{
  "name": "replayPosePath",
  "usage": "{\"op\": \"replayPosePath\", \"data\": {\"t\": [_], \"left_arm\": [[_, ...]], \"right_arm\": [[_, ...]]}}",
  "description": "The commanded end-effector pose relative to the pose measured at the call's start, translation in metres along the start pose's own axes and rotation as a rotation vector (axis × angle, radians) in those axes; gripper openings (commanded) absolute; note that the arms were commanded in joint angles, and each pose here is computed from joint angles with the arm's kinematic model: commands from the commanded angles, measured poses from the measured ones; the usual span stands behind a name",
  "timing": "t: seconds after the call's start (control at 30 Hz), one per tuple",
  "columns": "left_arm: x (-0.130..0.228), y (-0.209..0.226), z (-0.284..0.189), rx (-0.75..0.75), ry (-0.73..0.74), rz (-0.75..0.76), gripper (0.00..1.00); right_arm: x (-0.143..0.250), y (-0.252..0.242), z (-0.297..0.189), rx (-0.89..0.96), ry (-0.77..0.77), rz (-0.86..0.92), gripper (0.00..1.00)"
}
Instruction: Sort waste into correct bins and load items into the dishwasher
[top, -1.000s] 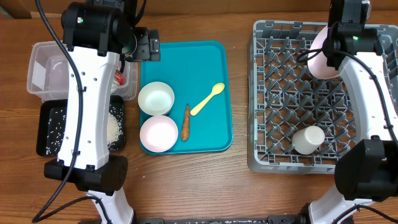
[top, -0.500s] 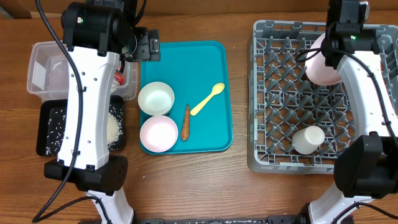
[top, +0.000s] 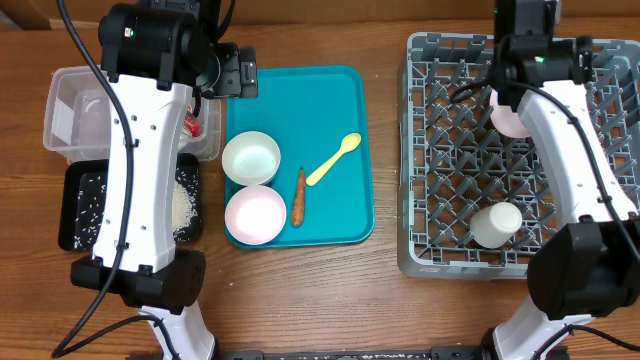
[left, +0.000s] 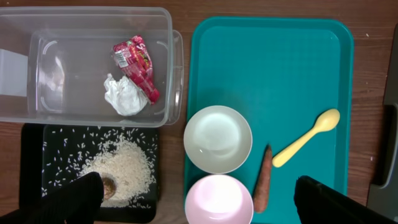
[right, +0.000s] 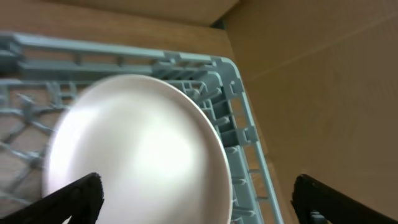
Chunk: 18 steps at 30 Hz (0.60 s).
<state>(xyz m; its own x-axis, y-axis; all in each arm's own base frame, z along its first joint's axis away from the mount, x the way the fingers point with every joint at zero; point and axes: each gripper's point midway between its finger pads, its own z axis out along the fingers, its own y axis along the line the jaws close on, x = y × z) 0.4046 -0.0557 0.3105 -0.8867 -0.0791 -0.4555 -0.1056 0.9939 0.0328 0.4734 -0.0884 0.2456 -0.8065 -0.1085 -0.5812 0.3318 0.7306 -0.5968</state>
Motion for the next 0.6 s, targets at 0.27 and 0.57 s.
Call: {"op": "replayPosePath", "data": {"t": [0.27, 0.57], "left_arm": [[-0.007, 0.003, -0.011, 0.015, -0.038, -0.027, 1.0], [-0.019, 0.03, -0.079, 0.061, -0.222, -0.104, 1.0]], "right_arm": [[-0.023, 0.112, -0.181, -0.993, -0.087, 0.115, 0.97], [0.016, 0.204, -0.212, -1.282, 0.162, 0.164, 0.76]]}}
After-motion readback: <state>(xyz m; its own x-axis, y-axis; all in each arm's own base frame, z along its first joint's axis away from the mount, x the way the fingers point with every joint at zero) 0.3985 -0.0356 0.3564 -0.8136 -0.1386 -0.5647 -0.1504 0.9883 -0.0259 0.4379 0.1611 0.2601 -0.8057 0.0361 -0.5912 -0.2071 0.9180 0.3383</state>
